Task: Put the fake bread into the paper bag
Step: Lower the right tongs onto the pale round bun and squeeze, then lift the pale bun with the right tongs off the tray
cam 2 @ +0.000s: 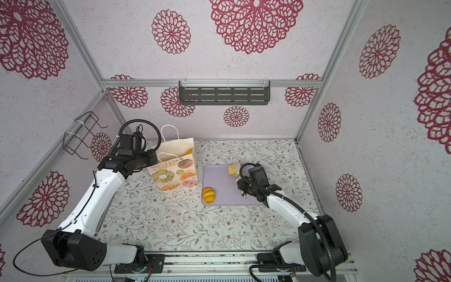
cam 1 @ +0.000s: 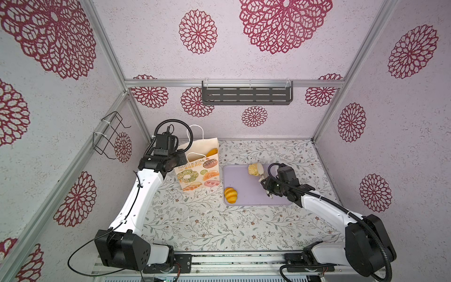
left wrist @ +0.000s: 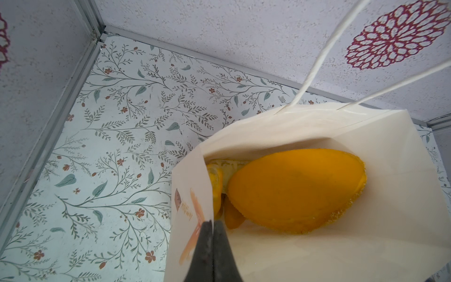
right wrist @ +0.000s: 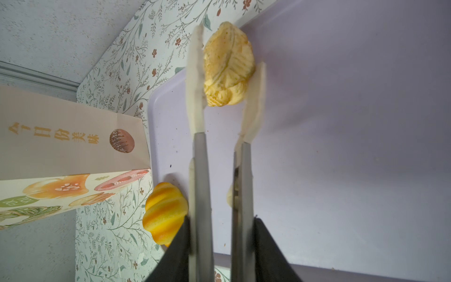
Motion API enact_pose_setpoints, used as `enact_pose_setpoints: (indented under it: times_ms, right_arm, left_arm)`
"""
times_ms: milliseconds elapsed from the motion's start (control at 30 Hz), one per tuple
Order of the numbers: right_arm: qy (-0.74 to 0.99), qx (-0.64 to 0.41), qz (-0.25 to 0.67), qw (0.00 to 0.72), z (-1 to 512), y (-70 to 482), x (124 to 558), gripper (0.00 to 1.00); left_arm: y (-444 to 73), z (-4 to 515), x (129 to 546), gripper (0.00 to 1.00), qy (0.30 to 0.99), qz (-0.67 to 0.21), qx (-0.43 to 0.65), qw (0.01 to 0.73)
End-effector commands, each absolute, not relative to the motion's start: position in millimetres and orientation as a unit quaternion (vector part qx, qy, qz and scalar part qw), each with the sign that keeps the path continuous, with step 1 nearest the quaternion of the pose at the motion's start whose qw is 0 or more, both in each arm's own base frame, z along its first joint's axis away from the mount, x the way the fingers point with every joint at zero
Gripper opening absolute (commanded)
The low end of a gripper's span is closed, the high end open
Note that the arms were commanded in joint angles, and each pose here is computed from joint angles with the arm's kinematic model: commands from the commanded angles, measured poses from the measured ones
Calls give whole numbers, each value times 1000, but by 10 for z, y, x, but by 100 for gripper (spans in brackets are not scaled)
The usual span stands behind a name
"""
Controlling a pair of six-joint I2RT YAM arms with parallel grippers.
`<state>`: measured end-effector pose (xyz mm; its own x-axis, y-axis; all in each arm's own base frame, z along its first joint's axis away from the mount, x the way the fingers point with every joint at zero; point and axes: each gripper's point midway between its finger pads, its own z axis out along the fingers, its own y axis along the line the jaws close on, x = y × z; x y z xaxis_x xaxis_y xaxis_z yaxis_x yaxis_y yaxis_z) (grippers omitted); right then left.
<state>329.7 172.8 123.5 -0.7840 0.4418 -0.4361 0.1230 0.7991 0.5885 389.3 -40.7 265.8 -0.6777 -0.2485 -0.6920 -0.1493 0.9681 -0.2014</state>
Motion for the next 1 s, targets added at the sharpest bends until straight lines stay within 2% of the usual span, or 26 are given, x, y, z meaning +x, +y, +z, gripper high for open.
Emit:
enact_pose_setpoints:
  times_ms: [0,133,267,433,667,967]
  right_arm:
    - [891,154,298,307,1367,1768,3355,37]
    - [895,155,296,297,1289,1766,3333,37]
    - [899,151,296,285,1221,1792,3340,43]
    - [901,148,301,277,1165,1836,3371,42]
    - [895,153,311,280,1172,1851,3396,24]
    - [894,148,313,286,1211,1845,3374,13]
  left_arm:
    - [-454,2685,3929,0,912,-68,-101,392]
    - [-456,2717,3925,0,910,-70,-101,397]
    - [-452,2721,3916,0,910,-69,-100,397]
    - [-445,2708,3923,0,910,-65,-101,396]
    - [-466,2715,3923,0,911,-71,-99,395]
    - [-442,2716,3919,0,910,-65,-101,397]
